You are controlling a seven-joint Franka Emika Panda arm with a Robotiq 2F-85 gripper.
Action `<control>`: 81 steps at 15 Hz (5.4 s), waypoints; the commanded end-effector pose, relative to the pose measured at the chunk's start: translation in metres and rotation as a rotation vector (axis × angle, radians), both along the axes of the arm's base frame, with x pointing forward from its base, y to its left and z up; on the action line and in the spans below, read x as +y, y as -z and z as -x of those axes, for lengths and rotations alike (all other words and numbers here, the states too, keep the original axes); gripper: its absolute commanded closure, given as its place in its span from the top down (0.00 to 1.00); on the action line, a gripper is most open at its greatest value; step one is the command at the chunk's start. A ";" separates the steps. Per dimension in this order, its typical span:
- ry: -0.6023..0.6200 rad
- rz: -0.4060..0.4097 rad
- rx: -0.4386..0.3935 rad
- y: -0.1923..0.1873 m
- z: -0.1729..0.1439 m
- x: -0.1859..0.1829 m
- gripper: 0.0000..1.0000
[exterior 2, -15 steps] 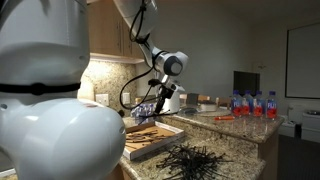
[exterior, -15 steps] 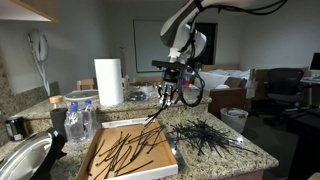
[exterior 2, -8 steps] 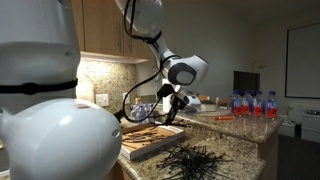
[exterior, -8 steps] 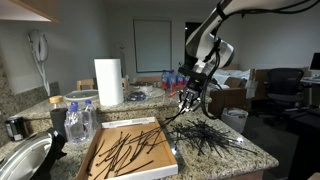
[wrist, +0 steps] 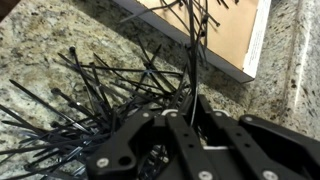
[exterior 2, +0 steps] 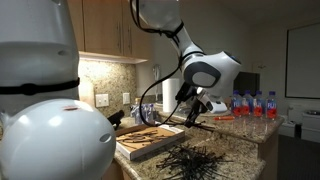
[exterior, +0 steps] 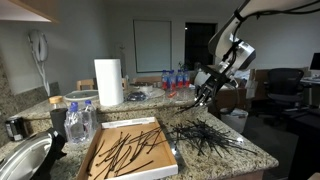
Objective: Pick up some of the black cables from the box and put them on the counter
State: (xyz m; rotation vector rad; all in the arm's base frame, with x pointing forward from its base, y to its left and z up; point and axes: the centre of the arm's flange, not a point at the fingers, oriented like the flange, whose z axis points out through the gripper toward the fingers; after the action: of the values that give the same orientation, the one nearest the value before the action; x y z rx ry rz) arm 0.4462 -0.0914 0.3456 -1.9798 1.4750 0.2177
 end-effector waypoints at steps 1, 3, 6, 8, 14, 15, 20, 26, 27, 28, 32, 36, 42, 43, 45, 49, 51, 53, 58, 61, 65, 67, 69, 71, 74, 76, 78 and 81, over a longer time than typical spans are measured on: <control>0.037 0.005 -0.052 0.020 -0.021 -0.015 0.02; 0.069 0.005 -0.087 0.033 -0.029 -0.021 0.02; 0.085 -0.031 -0.101 0.064 -0.044 -0.026 0.02; 0.095 -0.068 -0.111 0.087 -0.047 -0.024 0.02; 0.157 -0.136 -0.117 0.146 -0.025 -0.017 0.02; 0.164 -0.138 -0.118 0.151 -0.023 -0.017 0.02; 0.180 -0.126 -0.124 0.155 -0.015 -0.013 0.35; 0.156 -0.105 -0.154 0.147 -0.011 -0.007 0.73; 0.149 -0.097 -0.160 0.144 -0.009 -0.004 0.78; 0.144 -0.085 -0.167 0.140 -0.006 -0.001 0.85; 0.111 -0.023 -0.205 0.114 0.017 0.016 1.00; 0.085 0.054 -0.240 0.080 0.034 0.035 1.00; -0.048 0.176 -0.313 0.024 0.041 0.077 1.00; -0.092 0.194 -0.314 0.014 0.043 0.085 1.00; -0.196 0.225 -0.280 -0.009 0.040 0.109 1.00; -0.403 0.276 -0.177 -0.055 0.013 0.159 1.00; -0.492 0.296 -0.097 -0.080 -0.003 0.179 1.00; -0.570 0.279 -0.034 -0.106 -0.023 0.191 1.00; -0.811 0.205 0.087 -0.118 -0.065 0.244 1.00; -0.843 0.220 0.130 -0.090 -0.075 0.282 1.00; -0.668 0.336 0.106 -0.044 -0.076 0.329 1.00; -0.560 0.356 0.076 -0.031 -0.075 0.347 1.00; -0.448 0.349 0.067 -0.025 -0.066 0.357 1.00; -0.344 0.349 0.085 -0.024 -0.056 0.360 1.00; -0.406 0.331 0.096 -0.018 -0.067 0.365 1.00; -0.405 0.331 0.096 -0.018 -0.068 0.365 1.00; -0.329 0.353 0.111 -0.014 -0.076 0.366 1.00; -0.153 0.339 0.169 -0.004 -0.089 0.350 1.00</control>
State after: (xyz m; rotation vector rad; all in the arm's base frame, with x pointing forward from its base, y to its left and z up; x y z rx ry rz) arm 0.5218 0.2672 0.3597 -2.4926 1.3576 0.2437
